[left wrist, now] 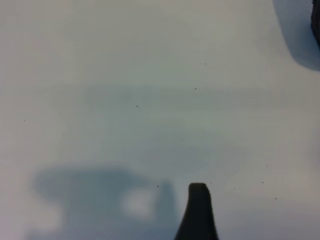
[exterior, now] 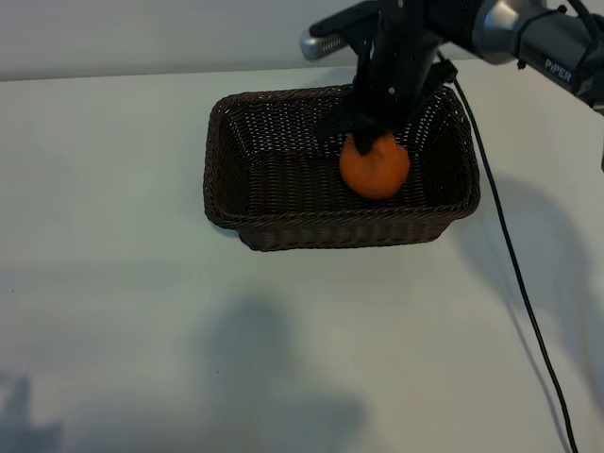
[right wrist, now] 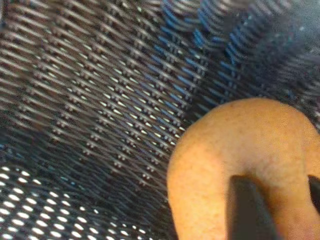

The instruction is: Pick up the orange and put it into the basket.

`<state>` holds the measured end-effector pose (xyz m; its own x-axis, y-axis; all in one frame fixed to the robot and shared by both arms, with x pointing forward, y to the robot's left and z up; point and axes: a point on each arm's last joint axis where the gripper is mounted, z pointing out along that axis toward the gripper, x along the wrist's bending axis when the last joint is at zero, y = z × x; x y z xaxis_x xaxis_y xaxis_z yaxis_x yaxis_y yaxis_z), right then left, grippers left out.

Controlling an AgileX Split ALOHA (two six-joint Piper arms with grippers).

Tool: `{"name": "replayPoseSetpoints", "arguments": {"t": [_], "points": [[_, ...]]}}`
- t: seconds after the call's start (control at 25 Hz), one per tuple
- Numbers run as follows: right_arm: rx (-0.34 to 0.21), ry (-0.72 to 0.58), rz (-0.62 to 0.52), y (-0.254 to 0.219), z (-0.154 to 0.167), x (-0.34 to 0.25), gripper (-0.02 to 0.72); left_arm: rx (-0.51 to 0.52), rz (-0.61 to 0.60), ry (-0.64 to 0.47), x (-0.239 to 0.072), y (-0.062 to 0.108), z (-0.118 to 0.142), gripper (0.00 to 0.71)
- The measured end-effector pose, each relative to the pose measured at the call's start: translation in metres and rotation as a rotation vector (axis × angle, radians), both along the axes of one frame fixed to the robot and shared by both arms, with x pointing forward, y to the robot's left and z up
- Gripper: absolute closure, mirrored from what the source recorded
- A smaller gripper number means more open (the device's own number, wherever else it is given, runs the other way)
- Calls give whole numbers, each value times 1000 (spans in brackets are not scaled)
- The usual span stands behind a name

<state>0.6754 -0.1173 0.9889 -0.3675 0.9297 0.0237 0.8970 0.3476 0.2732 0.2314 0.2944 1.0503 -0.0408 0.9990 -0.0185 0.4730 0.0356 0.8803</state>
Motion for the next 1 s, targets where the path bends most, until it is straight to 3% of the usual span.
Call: {"name": "replayPoseSetpoints", "arguments": {"t": [0.12,0.24,0.48,0.72,0.88,1.0], "points": [[1,-2,1,0,11,1,152,0,0,0,0,0,0,118],[-3,9,2,0,19,0,83,-1,0,0,0,0,0,118],[-32,-37,-38,-22,37,11,113,-2,1,0,0,0,0,118],[-54,-75,-255,-138,50,37,138,-2,1,0,0,0,0,118],[-27,-74,-424,-224,54,36,139,-2,1,0,0,0,0,118],[38,-70,-520,-270,54,30,139,-2,1,0,0,0,0,118]]}}
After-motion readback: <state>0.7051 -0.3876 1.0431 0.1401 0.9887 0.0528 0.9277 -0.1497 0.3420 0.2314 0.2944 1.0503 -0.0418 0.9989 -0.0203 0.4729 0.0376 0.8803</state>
